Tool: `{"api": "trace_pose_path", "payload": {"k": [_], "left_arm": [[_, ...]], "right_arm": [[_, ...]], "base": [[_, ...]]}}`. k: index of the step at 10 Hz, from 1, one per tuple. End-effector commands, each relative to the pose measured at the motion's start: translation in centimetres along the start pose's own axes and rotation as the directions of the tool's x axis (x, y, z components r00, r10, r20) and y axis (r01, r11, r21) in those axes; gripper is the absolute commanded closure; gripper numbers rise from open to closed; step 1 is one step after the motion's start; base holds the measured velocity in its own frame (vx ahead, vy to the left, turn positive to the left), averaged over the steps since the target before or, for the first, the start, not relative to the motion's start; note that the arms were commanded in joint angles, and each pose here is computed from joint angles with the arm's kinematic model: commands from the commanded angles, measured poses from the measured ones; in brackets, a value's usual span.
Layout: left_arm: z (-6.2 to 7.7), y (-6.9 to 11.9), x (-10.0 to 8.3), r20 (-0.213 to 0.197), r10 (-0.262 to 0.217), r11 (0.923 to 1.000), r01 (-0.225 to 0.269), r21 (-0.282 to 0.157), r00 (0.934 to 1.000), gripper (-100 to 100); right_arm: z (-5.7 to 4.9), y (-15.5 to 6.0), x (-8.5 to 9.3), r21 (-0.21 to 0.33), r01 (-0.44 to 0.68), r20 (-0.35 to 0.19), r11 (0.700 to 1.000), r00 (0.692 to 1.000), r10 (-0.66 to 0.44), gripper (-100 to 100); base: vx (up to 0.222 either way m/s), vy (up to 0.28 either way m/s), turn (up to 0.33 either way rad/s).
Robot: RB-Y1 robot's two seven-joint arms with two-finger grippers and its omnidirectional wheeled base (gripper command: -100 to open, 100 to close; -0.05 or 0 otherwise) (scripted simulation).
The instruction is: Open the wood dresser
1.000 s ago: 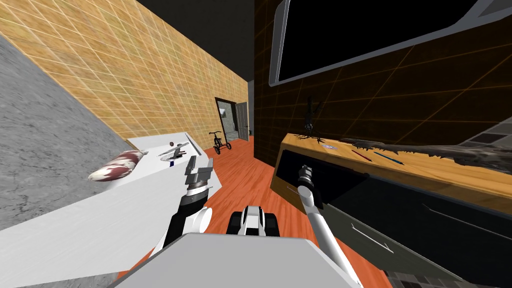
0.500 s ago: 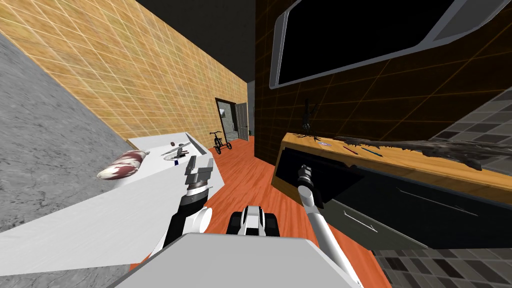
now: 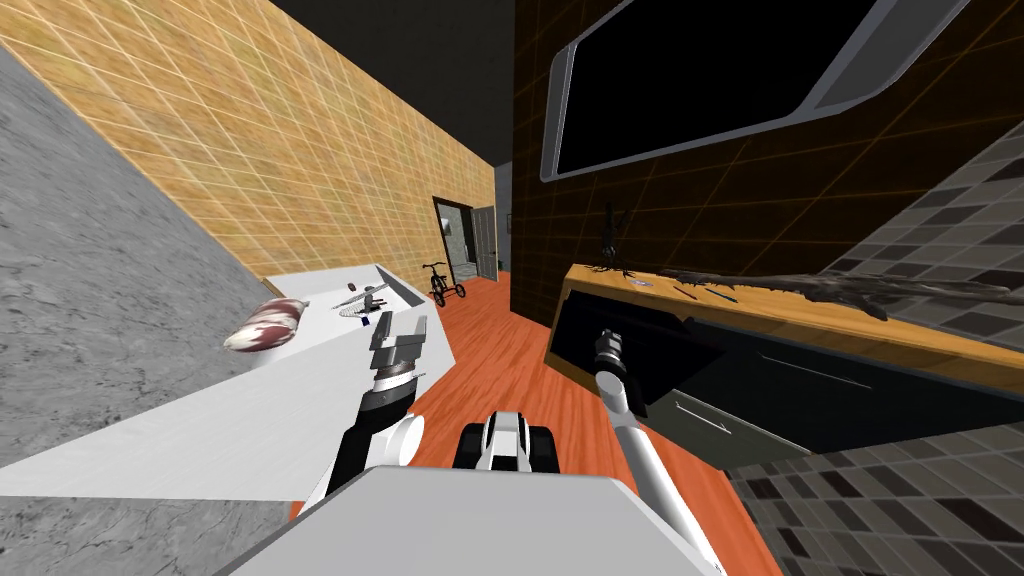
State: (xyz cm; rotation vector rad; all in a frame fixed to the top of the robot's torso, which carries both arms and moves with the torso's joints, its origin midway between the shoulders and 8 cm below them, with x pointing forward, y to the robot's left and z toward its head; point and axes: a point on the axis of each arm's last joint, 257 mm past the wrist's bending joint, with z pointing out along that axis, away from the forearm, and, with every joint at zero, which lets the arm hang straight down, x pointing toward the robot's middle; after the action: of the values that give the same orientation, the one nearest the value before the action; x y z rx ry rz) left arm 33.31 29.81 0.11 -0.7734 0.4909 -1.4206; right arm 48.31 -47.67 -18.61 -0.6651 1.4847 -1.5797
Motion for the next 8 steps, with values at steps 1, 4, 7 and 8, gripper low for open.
{"api": "trace_pose_path", "payload": {"k": [1, 4, 7, 8], "left_arm": [[0.0, 0.0, 0.0, 0.000, 0.000, 1.0000, 0.000, 0.000, 1.0000, 0], [0.0, 0.0, 0.0, 0.000, 0.000, 1.0000, 0.000, 0.000, 1.0000, 0], [0.0, 0.0, 0.0, 0.000, 0.000, 1.0000, 0.000, 0.000, 1.0000, 0], [0.0, 0.0, 0.0, 0.000, 0.000, 1.0000, 0.000, 0.000, 1.0000, 0]], "right_arm": [[2.5, -1.1, 1.2, -0.010, 0.006, 0.006, 1.000, 1.000, -0.006, -100], [4.8, -2.5, 2.3, -0.015, 0.005, 0.020, 1.000, 1.000, -0.004, -100], [6.3, -3.6, 2.9, -0.014, 0.000, 0.030, 1.000, 1.000, 0.001, -100], [7.0, -4.3, 3.2, -0.012, -0.004, 0.035, 1.000, 0.999, 0.004, -100]], "base": [[-0.015, 0.121, -0.070], [-0.014, 0.109, -0.039], [-0.014, 0.074, -0.031], [-0.004, 0.068, -0.019]]}}
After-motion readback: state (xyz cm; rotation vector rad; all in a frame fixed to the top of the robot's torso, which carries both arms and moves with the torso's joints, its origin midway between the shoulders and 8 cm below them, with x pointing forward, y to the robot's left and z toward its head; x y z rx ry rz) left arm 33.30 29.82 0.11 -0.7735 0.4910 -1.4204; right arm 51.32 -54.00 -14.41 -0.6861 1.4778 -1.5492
